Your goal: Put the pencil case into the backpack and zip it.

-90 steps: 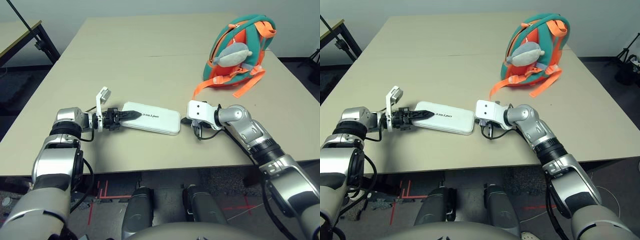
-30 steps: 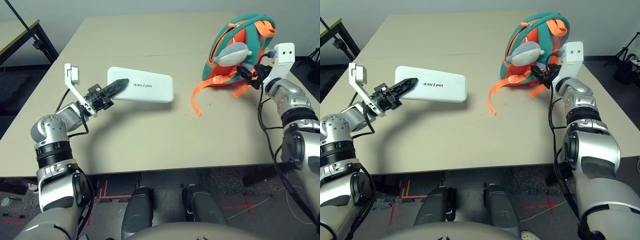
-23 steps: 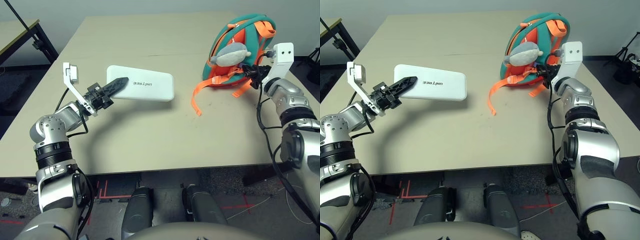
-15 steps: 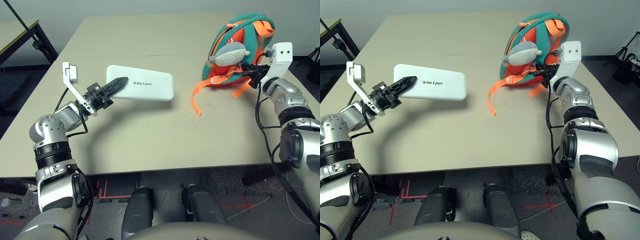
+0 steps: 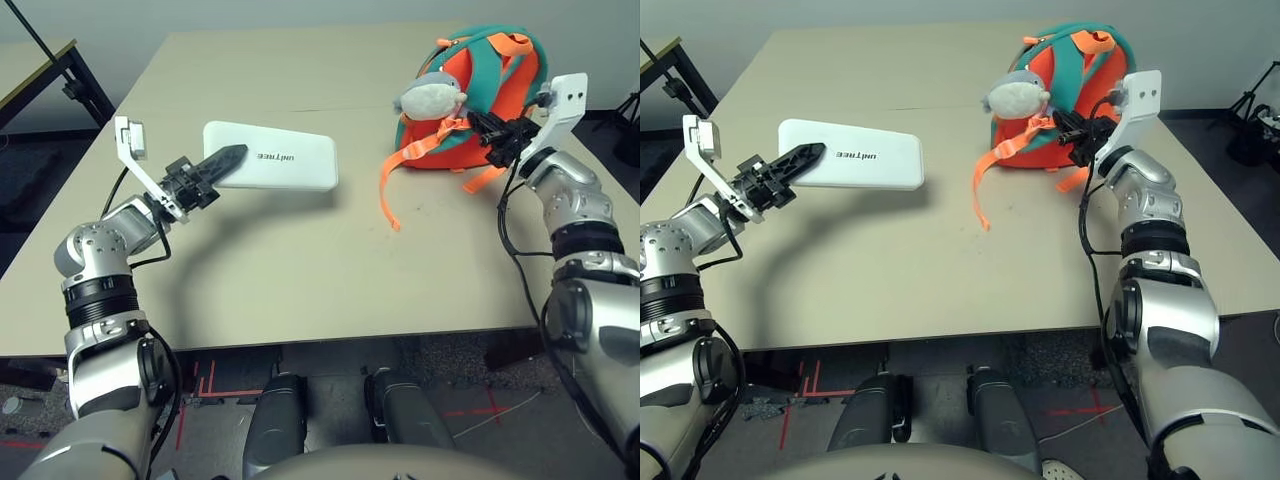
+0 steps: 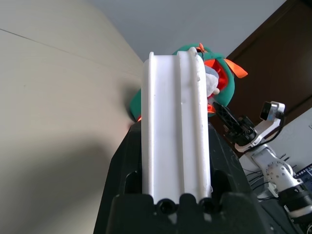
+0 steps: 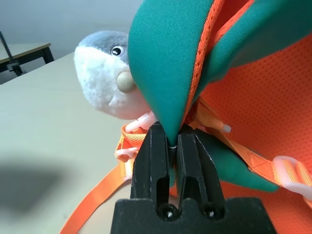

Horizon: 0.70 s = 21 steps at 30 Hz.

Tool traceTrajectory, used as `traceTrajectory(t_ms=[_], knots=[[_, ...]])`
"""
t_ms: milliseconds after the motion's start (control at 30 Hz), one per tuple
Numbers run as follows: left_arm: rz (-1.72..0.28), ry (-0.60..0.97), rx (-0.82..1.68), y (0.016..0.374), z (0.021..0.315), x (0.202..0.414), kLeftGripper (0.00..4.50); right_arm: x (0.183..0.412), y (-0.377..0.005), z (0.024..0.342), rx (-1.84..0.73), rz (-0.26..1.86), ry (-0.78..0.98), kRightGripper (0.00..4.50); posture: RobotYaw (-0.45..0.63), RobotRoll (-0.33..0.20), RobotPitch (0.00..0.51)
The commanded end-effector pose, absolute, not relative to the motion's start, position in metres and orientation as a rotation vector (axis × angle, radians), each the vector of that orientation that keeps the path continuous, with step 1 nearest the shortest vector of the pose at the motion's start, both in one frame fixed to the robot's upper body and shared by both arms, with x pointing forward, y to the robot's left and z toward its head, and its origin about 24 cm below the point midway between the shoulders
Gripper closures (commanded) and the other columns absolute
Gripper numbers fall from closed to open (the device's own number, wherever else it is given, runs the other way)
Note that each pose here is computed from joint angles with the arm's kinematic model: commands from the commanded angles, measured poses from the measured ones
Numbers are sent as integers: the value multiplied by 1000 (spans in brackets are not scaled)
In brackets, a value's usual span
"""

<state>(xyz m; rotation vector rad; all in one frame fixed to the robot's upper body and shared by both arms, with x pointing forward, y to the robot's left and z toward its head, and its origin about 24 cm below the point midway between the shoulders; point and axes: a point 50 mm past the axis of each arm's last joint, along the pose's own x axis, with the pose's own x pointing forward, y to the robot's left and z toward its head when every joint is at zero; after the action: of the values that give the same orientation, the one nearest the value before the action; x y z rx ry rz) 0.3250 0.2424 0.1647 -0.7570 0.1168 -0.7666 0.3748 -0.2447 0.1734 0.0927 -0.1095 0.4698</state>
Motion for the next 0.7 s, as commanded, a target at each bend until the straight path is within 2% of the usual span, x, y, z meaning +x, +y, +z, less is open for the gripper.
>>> traceTrajectory(t_ms=[33, 400, 700], knots=[[-770, 89, -727, 246, 173, 329, 3169, 361, -226, 195, 83, 615, -192, 4500, -104, 0, 71], [-770, 86, -685, 257, 184, 337, 3169, 320, -211, 204, 81, 784, -161, 4500, -125, 0, 77], [-770, 73, -664, 264, 187, 335, 3170, 277, -196, 206, 114, 971, -106, 4500, -123, 0, 71]])
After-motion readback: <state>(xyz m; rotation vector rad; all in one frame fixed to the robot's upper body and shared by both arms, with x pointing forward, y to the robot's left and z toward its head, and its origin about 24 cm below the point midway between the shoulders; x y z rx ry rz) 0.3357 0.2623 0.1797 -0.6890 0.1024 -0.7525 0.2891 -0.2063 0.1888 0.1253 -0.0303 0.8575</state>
